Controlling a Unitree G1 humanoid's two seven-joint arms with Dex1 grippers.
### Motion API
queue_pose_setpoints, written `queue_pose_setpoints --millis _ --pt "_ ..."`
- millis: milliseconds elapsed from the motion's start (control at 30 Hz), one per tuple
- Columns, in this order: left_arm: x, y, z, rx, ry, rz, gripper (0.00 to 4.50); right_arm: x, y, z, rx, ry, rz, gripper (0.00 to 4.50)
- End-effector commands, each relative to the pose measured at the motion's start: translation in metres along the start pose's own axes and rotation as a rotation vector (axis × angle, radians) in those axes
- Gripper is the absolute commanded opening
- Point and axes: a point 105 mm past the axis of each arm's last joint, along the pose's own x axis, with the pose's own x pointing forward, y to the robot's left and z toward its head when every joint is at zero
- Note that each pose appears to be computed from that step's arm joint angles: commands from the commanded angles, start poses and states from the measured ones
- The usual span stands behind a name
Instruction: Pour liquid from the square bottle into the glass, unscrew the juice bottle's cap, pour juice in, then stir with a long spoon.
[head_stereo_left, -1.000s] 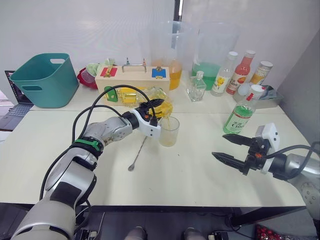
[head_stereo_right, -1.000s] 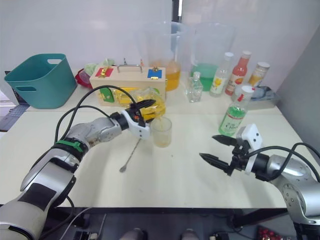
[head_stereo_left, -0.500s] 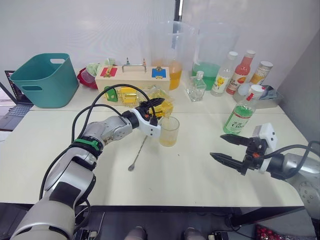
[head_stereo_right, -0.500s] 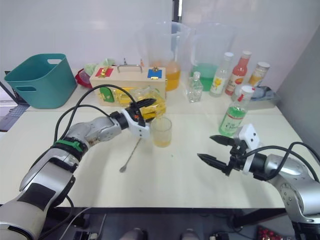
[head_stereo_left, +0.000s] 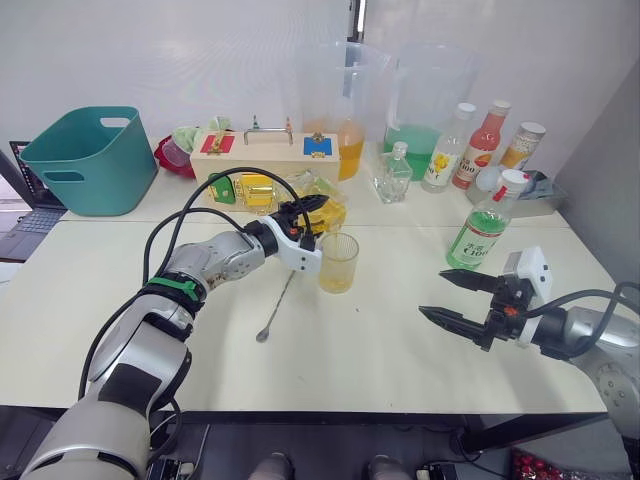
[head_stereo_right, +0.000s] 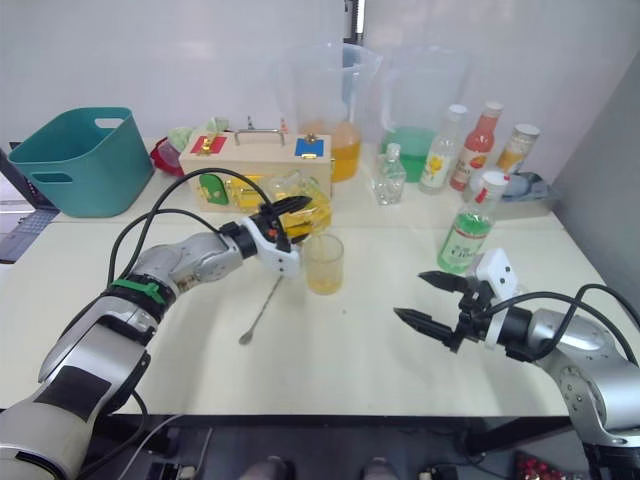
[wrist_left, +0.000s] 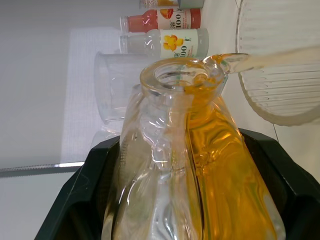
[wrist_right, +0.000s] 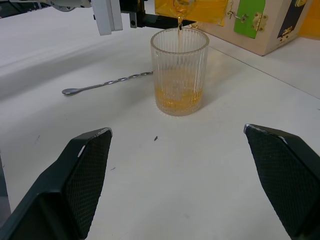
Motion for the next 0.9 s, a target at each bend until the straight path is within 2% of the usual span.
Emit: queue_pose_setpoints --millis 33,433,533,667,767,900 --pt "0.010 0.058 0.007 0.033 -0.050 0.169 2.80 -0.001 -0.003 0.010 -0.040 -0.019 -0.007 4.49" --pt "0.005 0.067 -0.007 -0.236 0.006 0.213 2.80 0.001 -0.005 0.011 -0.055 -0.009 -0.002 4.49" --pt "0.002 0.073 -0.009 -0.434 -0.008 0.255 2.80 0.001 -0.007 0.013 -0.052 -0.007 0.008 4.49" --pt "-0.002 0.082 -0.006 -0.605 -0.045 0.281 2.80 0.003 -0.005 0.015 -0.047 -0.010 0.028 4.49" --pt "-0.011 0.090 -0.024 -0.821 0.016 0.346 2.80 0.006 -0.005 0.019 -0.051 -0.017 0.051 4.49" --pt "-0.027 0.099 -0.045 -1.003 0.096 0.448 2.80 0.007 -0.005 0.021 -0.054 -0.016 0.063 4.49"
